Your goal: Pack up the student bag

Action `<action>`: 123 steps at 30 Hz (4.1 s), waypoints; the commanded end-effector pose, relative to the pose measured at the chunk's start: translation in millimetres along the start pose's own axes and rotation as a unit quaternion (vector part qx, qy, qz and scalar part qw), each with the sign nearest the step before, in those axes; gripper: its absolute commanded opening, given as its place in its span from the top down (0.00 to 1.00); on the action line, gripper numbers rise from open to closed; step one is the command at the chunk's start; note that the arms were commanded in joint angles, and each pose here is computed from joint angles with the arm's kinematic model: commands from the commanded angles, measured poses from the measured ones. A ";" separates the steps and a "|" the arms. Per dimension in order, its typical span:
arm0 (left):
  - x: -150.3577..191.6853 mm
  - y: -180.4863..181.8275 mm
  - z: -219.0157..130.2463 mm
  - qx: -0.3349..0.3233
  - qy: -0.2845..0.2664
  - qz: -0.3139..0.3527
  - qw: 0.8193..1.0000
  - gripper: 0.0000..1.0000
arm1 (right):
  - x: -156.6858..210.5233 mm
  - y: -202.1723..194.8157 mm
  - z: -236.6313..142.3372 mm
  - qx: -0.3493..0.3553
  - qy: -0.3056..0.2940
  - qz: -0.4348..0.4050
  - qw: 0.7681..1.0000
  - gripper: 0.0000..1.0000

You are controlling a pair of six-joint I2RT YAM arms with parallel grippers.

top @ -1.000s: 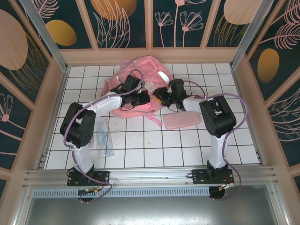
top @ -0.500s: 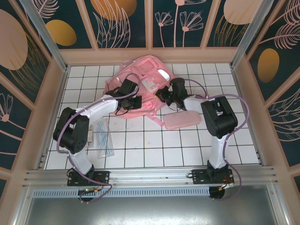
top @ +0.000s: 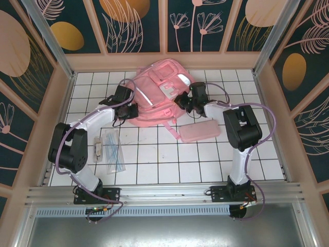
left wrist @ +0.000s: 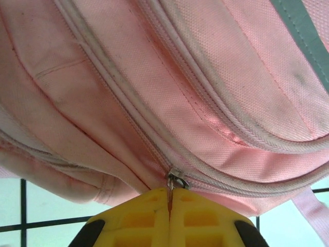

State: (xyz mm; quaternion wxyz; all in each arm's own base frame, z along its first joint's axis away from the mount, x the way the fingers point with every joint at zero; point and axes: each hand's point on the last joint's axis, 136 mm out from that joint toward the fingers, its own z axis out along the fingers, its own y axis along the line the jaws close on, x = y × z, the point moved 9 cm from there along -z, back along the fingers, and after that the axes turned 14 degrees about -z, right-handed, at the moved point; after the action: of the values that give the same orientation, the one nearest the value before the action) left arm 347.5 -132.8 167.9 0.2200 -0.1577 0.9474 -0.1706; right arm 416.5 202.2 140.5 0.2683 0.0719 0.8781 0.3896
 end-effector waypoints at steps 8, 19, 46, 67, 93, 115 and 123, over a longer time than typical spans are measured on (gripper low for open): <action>35.7 -78.4 -22.3 0.140 0.057 0.008 0.989 1.00 | -99.2 -5.5 -3.1 0.051 -0.106 -0.067 0.991 0.62; 27.7 -156.8 16.0 0.256 0.056 0.002 0.965 1.00 | -36.2 8.1 -82.2 0.040 -0.040 -0.060 0.997 0.38; 14.9 -50.1 12.8 0.087 -0.015 -0.028 0.996 1.00 | 21.4 -10.1 -66.9 -0.011 -0.029 0.010 0.999 1.00; 75.4 -98.0 -29.6 0.223 0.053 -0.004 0.973 1.00 | -77.5 -14.4 -37.2 0.028 -0.060 -0.071 0.995 1.00; 68.9 -166.3 17.6 0.258 0.058 0.049 0.963 1.00 | 4.1 15.3 -56.9 -0.040 -0.006 -0.041 0.998 0.40; 33.6 0.5 -22.2 0.007 -0.057 -0.044 0.997 1.00 | -5.3 -4.8 -38.1 0.010 -0.027 -0.021 0.999 1.00; 33.9 -14.7 -15.5 0.086 -0.018 -0.063 0.994 1.00 | -9.3 7.5 -36.2 -0.017 -0.031 -0.018 0.999 1.00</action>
State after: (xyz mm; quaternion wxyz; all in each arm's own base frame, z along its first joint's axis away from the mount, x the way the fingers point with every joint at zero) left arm 313.7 -145.2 176.0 0.2564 -0.2100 0.9149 -0.2305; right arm 398.9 179.1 149.6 0.2658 0.0649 0.8782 0.3924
